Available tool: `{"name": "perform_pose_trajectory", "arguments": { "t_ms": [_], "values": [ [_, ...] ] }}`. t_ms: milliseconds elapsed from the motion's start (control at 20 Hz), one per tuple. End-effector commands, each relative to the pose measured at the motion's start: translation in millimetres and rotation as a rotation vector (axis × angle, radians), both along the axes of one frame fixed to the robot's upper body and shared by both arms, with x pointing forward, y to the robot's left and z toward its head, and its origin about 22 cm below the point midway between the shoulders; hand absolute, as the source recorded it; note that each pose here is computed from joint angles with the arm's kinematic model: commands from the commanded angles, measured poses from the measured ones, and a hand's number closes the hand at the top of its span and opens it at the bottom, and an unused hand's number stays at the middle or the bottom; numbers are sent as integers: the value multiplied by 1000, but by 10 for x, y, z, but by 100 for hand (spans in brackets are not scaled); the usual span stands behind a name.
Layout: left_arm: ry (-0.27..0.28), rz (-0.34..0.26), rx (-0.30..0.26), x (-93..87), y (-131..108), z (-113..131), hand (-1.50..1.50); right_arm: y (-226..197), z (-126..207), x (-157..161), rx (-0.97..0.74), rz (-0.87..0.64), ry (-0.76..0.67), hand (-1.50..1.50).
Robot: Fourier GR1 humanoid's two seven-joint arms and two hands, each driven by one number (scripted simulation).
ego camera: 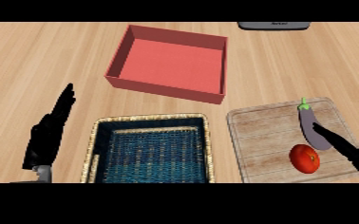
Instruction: Pick the tomato from the cutting board and place it in the cardboard box
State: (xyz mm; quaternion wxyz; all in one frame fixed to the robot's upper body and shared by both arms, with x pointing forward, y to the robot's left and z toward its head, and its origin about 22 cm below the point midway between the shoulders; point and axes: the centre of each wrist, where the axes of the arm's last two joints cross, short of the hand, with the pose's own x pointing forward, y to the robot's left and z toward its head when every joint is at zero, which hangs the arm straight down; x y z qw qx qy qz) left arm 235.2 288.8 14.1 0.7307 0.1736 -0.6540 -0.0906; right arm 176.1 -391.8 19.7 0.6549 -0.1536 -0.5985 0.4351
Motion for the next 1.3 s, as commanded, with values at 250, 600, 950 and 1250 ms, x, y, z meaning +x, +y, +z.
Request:
{"name": "perform_pose_trajectory", "arguments": {
  "t_ms": [250, 600, 950, 1250],
  "values": [
    [2, -4, -1, 8, 71, 28, 0, 106, 97, 52, 6, -11, -21, -150],
    [-11, -2, -9, 6, 52, -223, 0, 81, -272, 110, 17, -16, 8, -150],
    [-10, 7, 8, 127, -71, -131, 0, 400, -308, 56, -22, 6, 33, -150],
    [3, -6, -4, 105, -92, -72, 0, 237, -321, 61, 7, 22, 62, 150]
  ]
}}
